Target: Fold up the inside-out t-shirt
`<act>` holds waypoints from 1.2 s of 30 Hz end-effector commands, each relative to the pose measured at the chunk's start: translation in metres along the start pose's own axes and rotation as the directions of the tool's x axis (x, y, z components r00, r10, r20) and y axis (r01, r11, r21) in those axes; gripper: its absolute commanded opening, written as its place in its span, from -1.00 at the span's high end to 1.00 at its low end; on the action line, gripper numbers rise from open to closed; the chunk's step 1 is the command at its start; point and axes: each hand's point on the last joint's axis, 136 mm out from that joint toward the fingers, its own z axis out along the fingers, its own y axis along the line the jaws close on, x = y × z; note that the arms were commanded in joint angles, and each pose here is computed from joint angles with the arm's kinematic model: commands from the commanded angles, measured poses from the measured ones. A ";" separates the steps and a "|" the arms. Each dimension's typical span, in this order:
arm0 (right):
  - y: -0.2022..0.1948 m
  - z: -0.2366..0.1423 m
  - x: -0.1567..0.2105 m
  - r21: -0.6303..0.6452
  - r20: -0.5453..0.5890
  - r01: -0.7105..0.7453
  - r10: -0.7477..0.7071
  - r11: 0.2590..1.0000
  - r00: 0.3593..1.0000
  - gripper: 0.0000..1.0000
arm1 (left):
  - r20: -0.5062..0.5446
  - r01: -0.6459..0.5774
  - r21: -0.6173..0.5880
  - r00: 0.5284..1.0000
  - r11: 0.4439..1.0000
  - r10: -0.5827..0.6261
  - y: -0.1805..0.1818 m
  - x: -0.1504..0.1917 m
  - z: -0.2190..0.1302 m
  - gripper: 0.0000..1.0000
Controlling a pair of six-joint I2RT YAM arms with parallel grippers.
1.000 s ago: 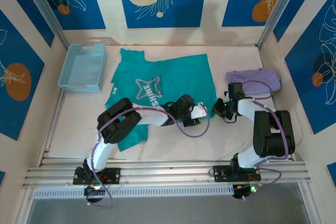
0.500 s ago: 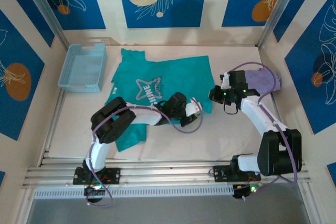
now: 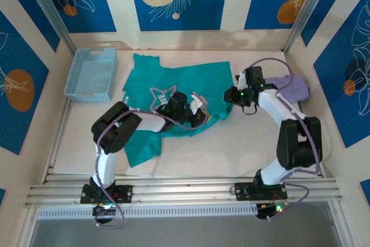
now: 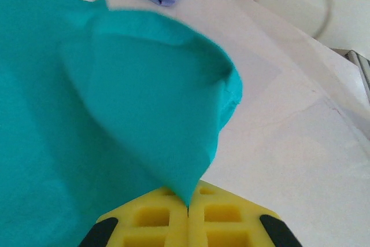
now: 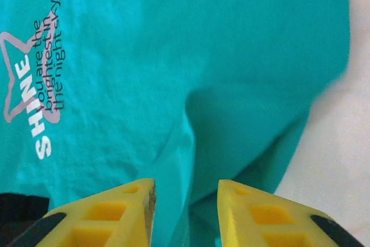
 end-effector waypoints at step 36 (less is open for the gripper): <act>-0.004 0.013 0.041 0.094 -0.040 0.004 -0.001 0.996 0.999 0.10 | -0.005 0.035 0.050 0.999 0.998 -0.035 -0.004 0.010 0.006 1.00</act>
